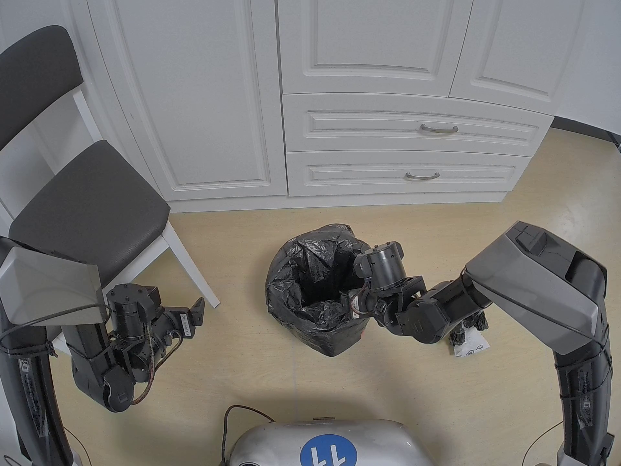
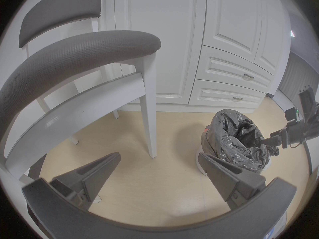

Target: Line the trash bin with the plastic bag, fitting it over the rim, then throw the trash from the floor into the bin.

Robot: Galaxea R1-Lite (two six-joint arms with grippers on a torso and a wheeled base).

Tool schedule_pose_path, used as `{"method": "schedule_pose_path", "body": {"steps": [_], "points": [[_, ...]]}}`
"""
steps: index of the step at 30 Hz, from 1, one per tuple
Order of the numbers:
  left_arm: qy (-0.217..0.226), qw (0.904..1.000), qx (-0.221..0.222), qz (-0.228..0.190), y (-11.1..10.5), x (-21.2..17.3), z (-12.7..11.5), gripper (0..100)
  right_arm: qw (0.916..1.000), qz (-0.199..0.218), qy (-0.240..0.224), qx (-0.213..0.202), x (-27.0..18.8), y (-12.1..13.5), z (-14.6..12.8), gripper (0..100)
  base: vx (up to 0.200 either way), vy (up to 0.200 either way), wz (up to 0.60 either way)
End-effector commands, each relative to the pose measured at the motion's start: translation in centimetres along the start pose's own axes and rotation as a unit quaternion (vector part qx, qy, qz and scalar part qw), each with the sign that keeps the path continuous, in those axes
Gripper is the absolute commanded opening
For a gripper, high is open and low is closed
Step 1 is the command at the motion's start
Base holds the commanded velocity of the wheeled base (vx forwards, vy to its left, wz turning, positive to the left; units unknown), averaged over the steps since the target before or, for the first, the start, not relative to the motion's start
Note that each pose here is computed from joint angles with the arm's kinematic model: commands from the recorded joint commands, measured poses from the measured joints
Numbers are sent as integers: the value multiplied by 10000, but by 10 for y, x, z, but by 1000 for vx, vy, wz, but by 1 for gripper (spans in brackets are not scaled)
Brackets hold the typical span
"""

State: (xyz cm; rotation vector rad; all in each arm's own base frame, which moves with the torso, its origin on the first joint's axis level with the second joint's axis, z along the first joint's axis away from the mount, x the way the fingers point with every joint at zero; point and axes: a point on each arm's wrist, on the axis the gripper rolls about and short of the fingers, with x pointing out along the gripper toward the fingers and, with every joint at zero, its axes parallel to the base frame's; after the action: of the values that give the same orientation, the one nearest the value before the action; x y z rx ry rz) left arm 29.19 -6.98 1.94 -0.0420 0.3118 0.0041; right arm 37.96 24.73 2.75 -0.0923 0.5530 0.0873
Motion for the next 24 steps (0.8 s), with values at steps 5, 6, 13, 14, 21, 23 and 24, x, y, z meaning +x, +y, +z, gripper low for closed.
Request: {"method": "schedule_pose_path", "body": {"steps": [5,6,13,14,21,23,24], "points": [[-25,10000,-12,-5,0,-2,2,100,9992,211,89,-330,-32,-9,7,100,0,0,0],[-25,10000,-12,-5,0,-2,2,100,9986,245,132,-452,-39,-14,6,100,0,0,0],[-32,10000,-4,-13,-1,-3,2,100,9961,204,376,-771,-32,-25,-7,100,0,0,0],[-32,10000,-4,-13,-1,-3,2,100,9960,182,400,-775,-28,-25,-9,100,0,0,0],[-40,10000,-15,-7,0,-6,4,100,9937,45,595,-954,-16,-37,-19,100,0,0,0],[-40,10000,-15,-7,0,-6,4,100,9930,17,614,-1006,-14,-40,-20,100,0,0,0],[-32,10000,-14,-6,0,-6,3,100,9927,6,623,-1030,-12,-40,-20,100,0,0,0]]}}
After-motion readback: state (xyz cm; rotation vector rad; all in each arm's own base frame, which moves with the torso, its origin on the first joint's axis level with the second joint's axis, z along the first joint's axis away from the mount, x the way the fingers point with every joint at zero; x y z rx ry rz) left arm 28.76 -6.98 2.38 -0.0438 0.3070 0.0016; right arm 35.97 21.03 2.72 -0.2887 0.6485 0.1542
